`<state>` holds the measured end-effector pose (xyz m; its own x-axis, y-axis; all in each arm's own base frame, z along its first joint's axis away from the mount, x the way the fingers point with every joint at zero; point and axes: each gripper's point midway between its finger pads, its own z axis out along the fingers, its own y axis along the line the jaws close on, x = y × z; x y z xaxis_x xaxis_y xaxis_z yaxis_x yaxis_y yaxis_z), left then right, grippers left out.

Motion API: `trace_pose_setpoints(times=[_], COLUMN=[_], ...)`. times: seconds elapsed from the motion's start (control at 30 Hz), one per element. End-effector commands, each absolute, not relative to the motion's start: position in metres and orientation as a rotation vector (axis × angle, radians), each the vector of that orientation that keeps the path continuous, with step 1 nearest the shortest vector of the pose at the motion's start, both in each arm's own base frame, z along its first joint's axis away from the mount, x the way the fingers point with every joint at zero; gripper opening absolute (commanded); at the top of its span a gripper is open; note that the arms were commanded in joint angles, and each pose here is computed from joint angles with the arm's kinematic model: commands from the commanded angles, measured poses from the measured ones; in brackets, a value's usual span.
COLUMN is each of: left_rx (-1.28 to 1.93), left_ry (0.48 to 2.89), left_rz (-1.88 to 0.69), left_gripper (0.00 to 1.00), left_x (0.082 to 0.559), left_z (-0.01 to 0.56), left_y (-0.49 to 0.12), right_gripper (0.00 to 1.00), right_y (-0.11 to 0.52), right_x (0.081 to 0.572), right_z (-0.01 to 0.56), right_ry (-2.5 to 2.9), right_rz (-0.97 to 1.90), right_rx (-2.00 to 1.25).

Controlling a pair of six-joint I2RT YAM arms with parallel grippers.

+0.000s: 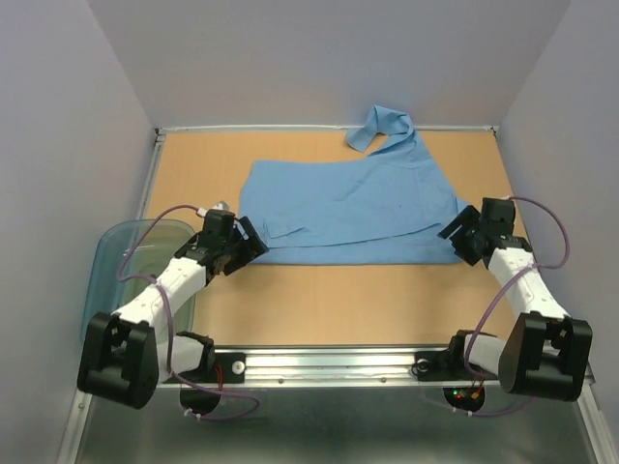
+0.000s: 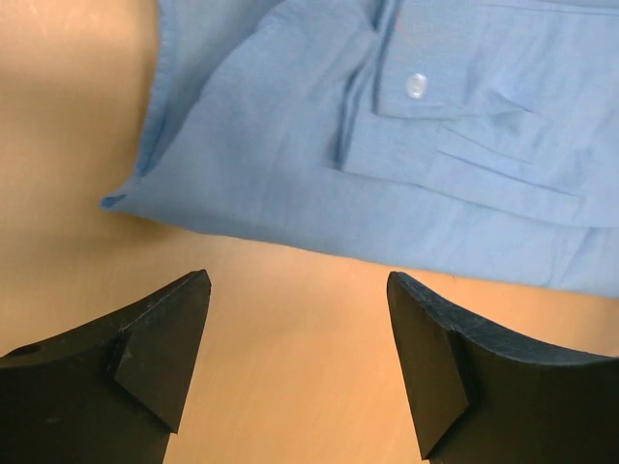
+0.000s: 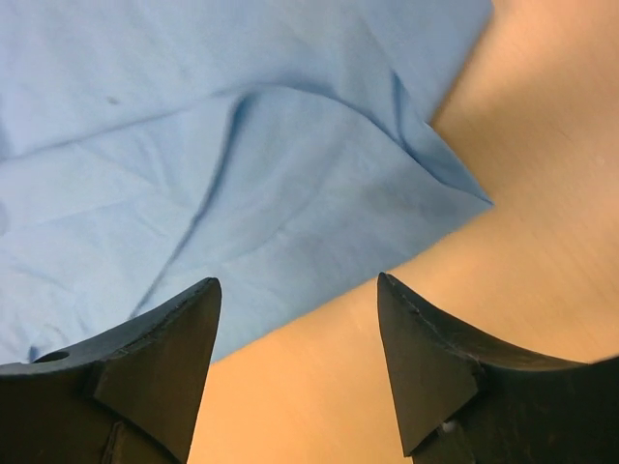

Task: Fold and stack the long sleeve shirts
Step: Fold the shirt

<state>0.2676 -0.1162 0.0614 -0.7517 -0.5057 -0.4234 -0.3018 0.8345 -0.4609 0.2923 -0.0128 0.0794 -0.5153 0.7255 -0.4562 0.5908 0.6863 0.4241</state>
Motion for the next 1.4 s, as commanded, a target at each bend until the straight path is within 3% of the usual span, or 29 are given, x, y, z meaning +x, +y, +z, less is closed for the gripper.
trace_pose_setpoints(times=[0.0, 0.13, 0.27, 0.43, 0.67, 0.83, 0.97, 1.2, 1.37], left_rx=[-0.479, -0.363, -0.301, -0.264, -0.335, -0.434, -0.475, -0.511, -0.505], left_ry=[2.317, 2.154, 2.142, 2.178, 2.324, 2.423, 2.462, 2.499, 2.503], left_rz=[-0.551, -0.688, -0.765, -0.756, -0.682, -0.617, -0.647, -0.653, -0.661], left_gripper=[0.86, 0.86, 0.86, 0.86, 0.86, 0.86, 0.85, 0.85, 0.86], left_x=[0.28, 0.315, 0.351, 0.402, 0.419, 0.404, 0.389, 0.363, 0.351], left_z=[0.121, 0.181, 0.194, 0.172, 0.094, 0.041, 0.025, 0.019, 0.023], left_y=[-0.134, -0.172, -0.205, -0.233, -0.226, -0.201, -0.194, -0.185, -0.183], right_gripper=[0.71, 0.72, 0.72, 0.72, 0.72, 0.72, 0.72, 0.72, 0.72], right_y=[0.019, 0.076, 0.15, 0.201, 0.231, 0.217, 0.16, 0.056, 0.033], right_x=[0.33, 0.367, 0.399, 0.44, 0.479, 0.487, 0.467, 0.428, 0.404], right_z=[0.157, 0.19, 0.204, 0.219, 0.162, 0.105, 0.065, 0.057, 0.061], right_ry=[2.186, 2.058, 2.037, 1.88, 1.921, 1.988, 2.042, 2.049, 2.163], right_rz=[0.514, 0.795, 0.936, 1.175, 1.263, 1.132, 0.999, 0.749, 0.517], right_rx=[0.726, 0.572, 0.379, 0.291, 0.333, 0.382, 0.52, 0.67, 0.65])
